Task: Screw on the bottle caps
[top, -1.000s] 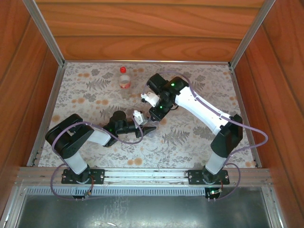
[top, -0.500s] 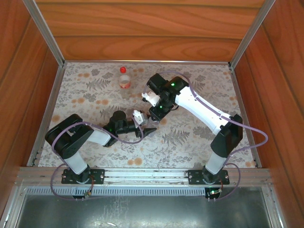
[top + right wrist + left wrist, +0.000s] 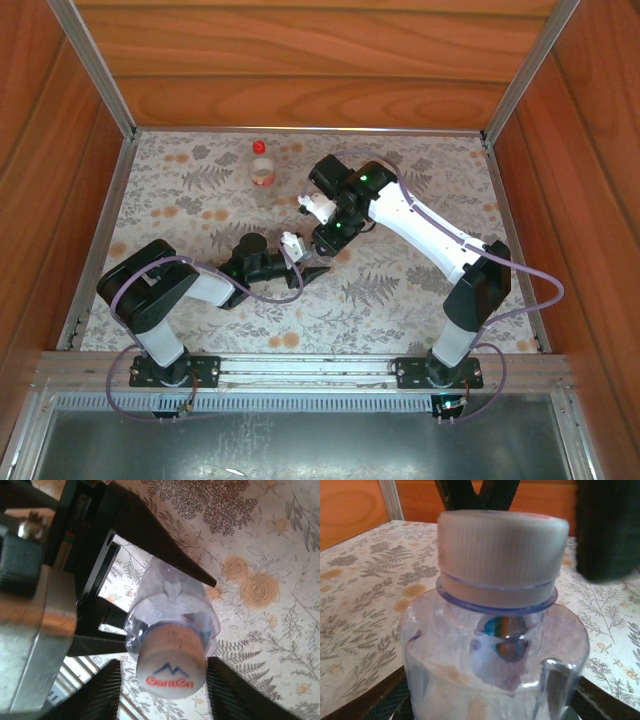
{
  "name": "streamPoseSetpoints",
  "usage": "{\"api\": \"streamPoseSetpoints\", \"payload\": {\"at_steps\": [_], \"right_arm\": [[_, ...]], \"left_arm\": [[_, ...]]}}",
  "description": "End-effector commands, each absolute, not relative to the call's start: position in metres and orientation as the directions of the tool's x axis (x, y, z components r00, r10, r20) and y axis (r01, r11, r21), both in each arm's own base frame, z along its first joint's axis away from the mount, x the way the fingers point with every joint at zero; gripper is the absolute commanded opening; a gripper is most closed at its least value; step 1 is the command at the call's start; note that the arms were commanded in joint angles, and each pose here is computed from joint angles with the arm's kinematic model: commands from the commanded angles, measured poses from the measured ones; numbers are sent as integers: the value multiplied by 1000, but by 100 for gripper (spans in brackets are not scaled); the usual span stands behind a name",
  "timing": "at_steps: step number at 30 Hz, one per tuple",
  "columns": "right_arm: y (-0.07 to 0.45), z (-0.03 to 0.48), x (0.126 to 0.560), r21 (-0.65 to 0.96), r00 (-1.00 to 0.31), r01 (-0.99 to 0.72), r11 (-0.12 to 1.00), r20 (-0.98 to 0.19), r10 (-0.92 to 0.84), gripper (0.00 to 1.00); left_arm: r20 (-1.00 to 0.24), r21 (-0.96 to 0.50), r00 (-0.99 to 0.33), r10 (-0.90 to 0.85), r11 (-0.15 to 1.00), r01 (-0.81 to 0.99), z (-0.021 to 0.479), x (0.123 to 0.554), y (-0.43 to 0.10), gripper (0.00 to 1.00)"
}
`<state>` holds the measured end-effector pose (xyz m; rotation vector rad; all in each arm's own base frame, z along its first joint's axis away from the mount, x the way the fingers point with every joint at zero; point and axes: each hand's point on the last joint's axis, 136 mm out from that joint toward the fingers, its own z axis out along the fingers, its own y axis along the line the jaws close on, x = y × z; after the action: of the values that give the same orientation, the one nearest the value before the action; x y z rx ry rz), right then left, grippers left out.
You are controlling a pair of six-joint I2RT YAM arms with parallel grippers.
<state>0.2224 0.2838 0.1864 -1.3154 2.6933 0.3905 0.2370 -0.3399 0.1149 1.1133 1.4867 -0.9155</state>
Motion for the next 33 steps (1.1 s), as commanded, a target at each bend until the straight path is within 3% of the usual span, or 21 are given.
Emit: {"api": "streamPoseSetpoints", "payload": {"at_steps": [1,6,10,16,23,30,33], "right_arm": [[284,201,215,202,-615,-788,581,-252,-747,62],[284,218,219,195,-611,-789,583,-347,-711,75],[283,228,225,168,-597,-790,590,-430,-677,80],[283,232,232,85,-474,-827,556,-638,-607,88],[293,225,234,110,-388,-827,551,-821,-418,86],[298,206,237,150,-430,-812,563,-807,-405,80],[300,202,239,170,-449,-804,570,-802,-393,72]], "left_arm": [[-983,6,-49,177,298,955,117,242,-342,61],[-983,-2,-58,177,304,953,116,242,-340,53],[-984,-15,-71,164,322,947,119,247,-341,49],[-989,-34,-80,128,331,943,132,256,-343,43],[-995,-29,-53,84,264,964,155,246,-348,43],[-997,-25,-41,64,236,971,165,239,-347,43],[-997,-26,-42,62,232,972,166,237,-347,43]]}}
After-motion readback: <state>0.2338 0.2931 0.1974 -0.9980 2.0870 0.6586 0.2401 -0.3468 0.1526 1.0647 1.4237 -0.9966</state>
